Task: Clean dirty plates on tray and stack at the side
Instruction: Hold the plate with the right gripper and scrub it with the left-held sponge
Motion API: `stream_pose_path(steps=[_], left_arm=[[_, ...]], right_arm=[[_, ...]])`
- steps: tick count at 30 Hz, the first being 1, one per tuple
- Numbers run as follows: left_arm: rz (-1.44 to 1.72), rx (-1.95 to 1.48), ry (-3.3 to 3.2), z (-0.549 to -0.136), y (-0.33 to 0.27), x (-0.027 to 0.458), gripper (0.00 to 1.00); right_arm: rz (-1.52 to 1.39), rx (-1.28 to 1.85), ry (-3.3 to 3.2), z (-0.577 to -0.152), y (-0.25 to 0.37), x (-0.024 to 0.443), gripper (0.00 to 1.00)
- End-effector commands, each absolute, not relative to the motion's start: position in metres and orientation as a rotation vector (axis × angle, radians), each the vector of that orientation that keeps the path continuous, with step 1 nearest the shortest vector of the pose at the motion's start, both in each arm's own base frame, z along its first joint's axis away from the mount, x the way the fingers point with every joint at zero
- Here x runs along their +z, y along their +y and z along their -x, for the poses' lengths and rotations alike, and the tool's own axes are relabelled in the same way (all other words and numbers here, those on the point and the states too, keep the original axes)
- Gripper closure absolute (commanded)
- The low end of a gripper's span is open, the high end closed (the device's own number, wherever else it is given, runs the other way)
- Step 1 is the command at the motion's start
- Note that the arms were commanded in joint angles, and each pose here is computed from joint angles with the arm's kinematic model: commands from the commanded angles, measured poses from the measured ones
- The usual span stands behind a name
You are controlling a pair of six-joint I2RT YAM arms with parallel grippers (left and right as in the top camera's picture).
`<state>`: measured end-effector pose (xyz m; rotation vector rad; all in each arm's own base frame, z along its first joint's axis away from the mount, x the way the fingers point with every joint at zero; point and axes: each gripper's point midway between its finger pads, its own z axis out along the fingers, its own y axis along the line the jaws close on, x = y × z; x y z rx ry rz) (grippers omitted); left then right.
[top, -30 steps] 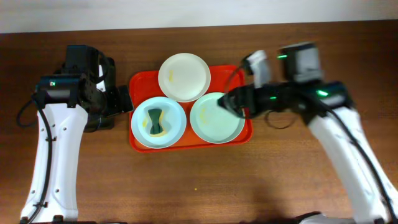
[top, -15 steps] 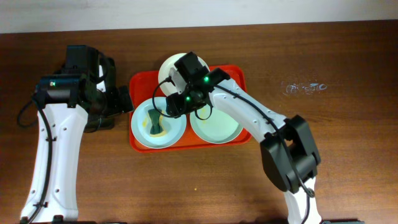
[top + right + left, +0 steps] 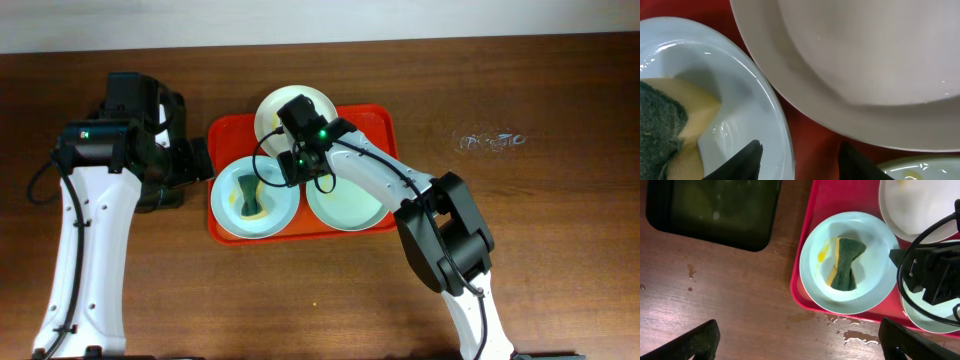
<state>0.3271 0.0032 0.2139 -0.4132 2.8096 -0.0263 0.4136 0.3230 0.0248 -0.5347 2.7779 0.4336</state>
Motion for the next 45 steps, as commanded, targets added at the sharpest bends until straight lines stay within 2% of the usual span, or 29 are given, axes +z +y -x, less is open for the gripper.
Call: stream_pose_path(steps=[1, 6, 12, 15, 16, 18, 20, 22, 24, 25, 26, 28, 29, 32, 38, 41, 44, 45], left_arm=[[0.418, -0.032, 2.806, -0.327, 0.004, 0.214, 0.00], [0.418, -0.032, 2.806, -0.327, 0.004, 0.214, 0.00], [0.411, -0.079, 2.813, -0.327, -0.002, 0.212, 0.00], [0.410, -0.088, 2.824, -0.329, -0.003, 0.196, 0.01], [0.406, -0.117, 2.827, -0.330, -0.007, 0.189, 0.05], [0.396, -0.178, 2.822, -0.334, -0.014, 0.178, 0.28], [0.391, -0.193, 2.809, -0.339, -0.016, 0.169, 0.33], [0.385, -0.223, 2.804, -0.341, -0.019, 0.157, 0.47], [0.366, -0.322, 2.793, -0.344, -0.031, 0.141, 0.44], [0.382, -0.343, 2.778, -0.347, -0.033, 0.131, 0.33], [0.404, -0.348, 2.771, -0.348, -0.033, 0.125, 0.32], [0.395, -0.387, 2.759, -0.349, -0.037, 0.116, 0.32], [0.385, -0.427, 2.752, -0.349, -0.042, 0.111, 0.32], [0.350, -0.465, 2.740, -0.349, -0.052, 0.102, 0.32], [0.228, -0.448, 2.729, -0.355, -0.080, 0.095, 0.29], [0.253, -0.445, 2.769, -0.358, -0.082, 0.076, 0.30], [0.265, -0.432, 2.809, -0.361, -0.081, 0.055, 0.32], [0.269, -0.418, 2.811, -0.363, -0.080, 0.051, 0.37]], right_arm=[[0.531, 0.400, 2.802, -0.410, 0.323, 0.017, 0.50], [0.535, 0.381, 2.838, -0.403, 0.318, 0.014, 0.58], [0.473, 0.368, 2.894, -0.395, 0.312, 0.011, 0.60], [0.467, 0.378, 2.923, -0.389, 0.311, 0.010, 0.61], [0.469, 0.382, 2.930, -0.388, 0.311, 0.010, 0.61], [0.470, 0.366, 2.960, -0.382, 0.307, 0.008, 0.71], [0.466, 0.347, 2.996, -0.375, 0.302, 0.006, 0.73], [0.463, 0.343, 3.005, -0.373, 0.301, 0.006, 0.76], [0.465, 0.372, 3.003, -0.372, 0.305, 0.007, 0.78], [0.466, 0.376, 3.006, -0.372, 0.305, 0.007, 0.78], [0.466, 0.376, 3.005, -0.372, 0.305, 0.007, 0.77], [0.466, 0.377, 3.006, -0.372, 0.305, 0.007, 0.78], [0.466, 0.389, 3.007, -0.371, 0.306, 0.007, 0.87], [0.458, 0.406, 3.006, -0.371, 0.309, 0.008, 0.96], [0.452, 0.408, 3.008, -0.371, 0.309, 0.008, 0.96], [0.452, 0.407, 3.007, -0.371, 0.309, 0.008, 0.96], [0.453, 0.407, 3.008, -0.371, 0.309, 0.008, 0.96], [0.453, 0.407, 3.007, -0.371, 0.309, 0.008, 0.96]])
